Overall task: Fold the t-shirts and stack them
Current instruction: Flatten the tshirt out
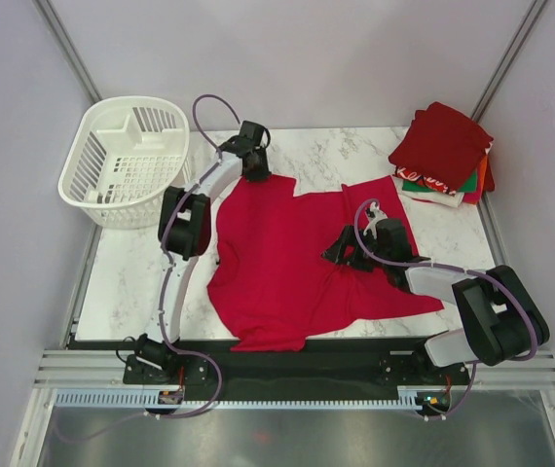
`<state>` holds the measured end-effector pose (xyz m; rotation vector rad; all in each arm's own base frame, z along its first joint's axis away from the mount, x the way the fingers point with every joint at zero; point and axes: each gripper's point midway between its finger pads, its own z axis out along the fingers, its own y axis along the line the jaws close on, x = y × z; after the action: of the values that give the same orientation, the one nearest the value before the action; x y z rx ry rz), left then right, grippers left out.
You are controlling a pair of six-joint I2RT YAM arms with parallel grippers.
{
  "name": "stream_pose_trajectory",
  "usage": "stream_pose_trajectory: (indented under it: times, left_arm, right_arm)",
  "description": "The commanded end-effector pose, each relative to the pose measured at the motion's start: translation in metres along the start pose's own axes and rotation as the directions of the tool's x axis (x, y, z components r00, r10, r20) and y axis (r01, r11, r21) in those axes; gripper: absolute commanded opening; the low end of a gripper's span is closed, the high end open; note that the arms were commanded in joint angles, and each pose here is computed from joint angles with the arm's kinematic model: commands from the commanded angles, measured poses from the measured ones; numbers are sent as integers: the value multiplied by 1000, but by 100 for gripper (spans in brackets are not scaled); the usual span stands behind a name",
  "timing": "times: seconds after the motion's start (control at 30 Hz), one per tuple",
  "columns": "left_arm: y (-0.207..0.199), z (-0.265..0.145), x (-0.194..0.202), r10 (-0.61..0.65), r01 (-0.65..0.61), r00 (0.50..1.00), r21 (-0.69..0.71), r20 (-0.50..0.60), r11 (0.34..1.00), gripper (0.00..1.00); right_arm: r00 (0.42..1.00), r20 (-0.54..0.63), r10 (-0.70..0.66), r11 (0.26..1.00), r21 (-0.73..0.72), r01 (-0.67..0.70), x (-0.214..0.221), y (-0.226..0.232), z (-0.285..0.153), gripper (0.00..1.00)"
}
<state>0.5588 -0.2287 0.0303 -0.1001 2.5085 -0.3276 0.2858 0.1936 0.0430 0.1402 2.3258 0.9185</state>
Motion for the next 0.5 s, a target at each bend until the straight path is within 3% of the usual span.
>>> stream_pose_trajectory:
  times: [0.0, 0.07, 0.13, 0.27, 0.33, 0.37, 0.43, 0.47]
  left_arm:
    - [7, 1, -38, 59, -54, 993, -52, 99, 997, 8]
    - [15, 12, -46, 55, -45, 991, -82, 125, 996, 11]
    - [17, 4, -83, 38, -22, 976, -78, 215, 997, 13]
    - [12, -26, -147, 3, 11, 920, -34, 391, 999, 29]
    - [3, -47, -162, -1, -1, 904, 5, 428, 1000, 40]
    - [-3, -57, -165, 1, -13, 901, 24, 434, 1000, 54]
    - [-19, -86, -164, 14, -49, 903, 70, 429, 996, 67]
    - [-22, -94, -159, 24, -60, 907, 73, 420, 996, 67]
  right_arm:
    - [998, -56, 11, 999, 36, -9, 17, -12, 1, 94]
    - [998, -56, 12, 999, 35, -10, 17, -12, 1, 94]
    - [998, -57, 13, 999, 35, -11, 17, -11, 2, 94]
    - [998, -59, 12, 999, 36, -10, 18, -12, 2, 94]
    - [998, -60, 12, 999, 35, -10, 17, -12, 3, 94]
    - [998, -61, 11, 999, 36, -9, 17, -12, 3, 94]
    - [997, -72, 10, 1000, 28, -8, 19, -10, 2, 94]
    - [997, -74, -7, 1000, 17, 8, 17, -6, 1, 94]
